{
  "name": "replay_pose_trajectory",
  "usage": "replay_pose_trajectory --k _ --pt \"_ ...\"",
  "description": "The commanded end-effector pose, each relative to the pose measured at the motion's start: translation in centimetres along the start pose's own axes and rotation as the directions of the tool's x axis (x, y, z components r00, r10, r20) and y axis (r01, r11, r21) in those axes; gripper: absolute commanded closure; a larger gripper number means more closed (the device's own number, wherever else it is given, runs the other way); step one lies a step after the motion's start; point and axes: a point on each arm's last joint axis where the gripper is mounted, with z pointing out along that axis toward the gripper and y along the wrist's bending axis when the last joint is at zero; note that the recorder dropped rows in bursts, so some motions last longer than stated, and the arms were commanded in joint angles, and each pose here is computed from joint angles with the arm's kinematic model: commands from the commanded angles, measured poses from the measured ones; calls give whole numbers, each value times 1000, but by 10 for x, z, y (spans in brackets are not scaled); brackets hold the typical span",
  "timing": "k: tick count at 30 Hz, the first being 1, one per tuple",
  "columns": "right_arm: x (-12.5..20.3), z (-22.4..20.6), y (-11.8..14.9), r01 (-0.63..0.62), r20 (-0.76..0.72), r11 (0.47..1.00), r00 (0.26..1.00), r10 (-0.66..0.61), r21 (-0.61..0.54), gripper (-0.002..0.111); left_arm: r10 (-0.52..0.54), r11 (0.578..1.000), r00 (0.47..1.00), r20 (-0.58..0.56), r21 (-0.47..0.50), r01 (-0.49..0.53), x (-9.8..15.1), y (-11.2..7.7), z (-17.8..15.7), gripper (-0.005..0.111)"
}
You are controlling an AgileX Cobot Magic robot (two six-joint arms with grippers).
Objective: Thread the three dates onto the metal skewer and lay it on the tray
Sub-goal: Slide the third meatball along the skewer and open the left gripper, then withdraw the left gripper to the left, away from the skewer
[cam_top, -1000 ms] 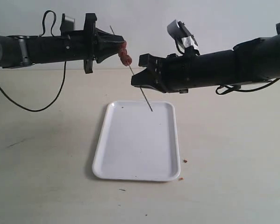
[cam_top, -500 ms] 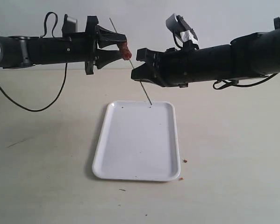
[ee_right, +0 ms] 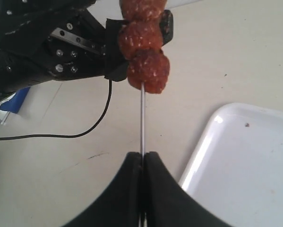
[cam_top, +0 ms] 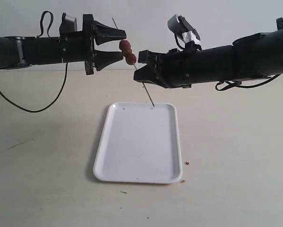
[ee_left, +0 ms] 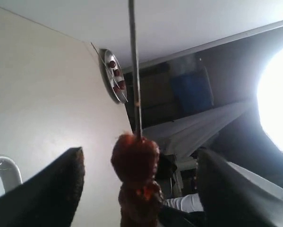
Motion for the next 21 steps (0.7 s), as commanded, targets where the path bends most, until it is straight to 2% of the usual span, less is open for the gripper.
replay_pose_trajectory --k 1,4,5,6,7,9,11,13,19,21 --pt "-4 -1 4 21 13 1000 1000 -21 -8 108 15 999 1000 -16 48 -14 -2 -7 -8 40" --pt "-4 -1 4 56 14 998 998 -56 -5 108 33 999 999 2 39 -33 -8 -9 -18 42" --pt "-4 -1 3 75 16 997 997 -75 5 108 60 998 998 -34 8 -60 -6 -9 -19 45" --pt "-5 -1 0 101 22 994 995 -102 31 108 94 995 991 -91 -36 -98 -2 -10 -20 53" --pt "-5 -1 -2 116 25 992 993 -117 52 108 97 993 988 -122 -62 -105 1 -10 -21 58" --pt "-6 -1 -5 131 25 988 991 -134 83 108 84 984 976 -201 -138 -113 6 -12 -24 76" --pt "-5 -2 -1 135 15 990 991 -136 50 108 109 970 960 -260 -186 -160 9 -12 -27 94" --pt "-3 -1 0 148 2 988 989 -149 33 108 122 962 949 -291 -202 -186 14 -11 -28 106" --pt "-1 -2 -1 189 -29 981 982 -188 42 108 230 945 915 -331 -150 -292 42 -9 -39 107" --pt "-2 -3 0 200 -30 979 979 -199 41 108 242 946 918 -315 -133 -295 49 -8 -43 107"
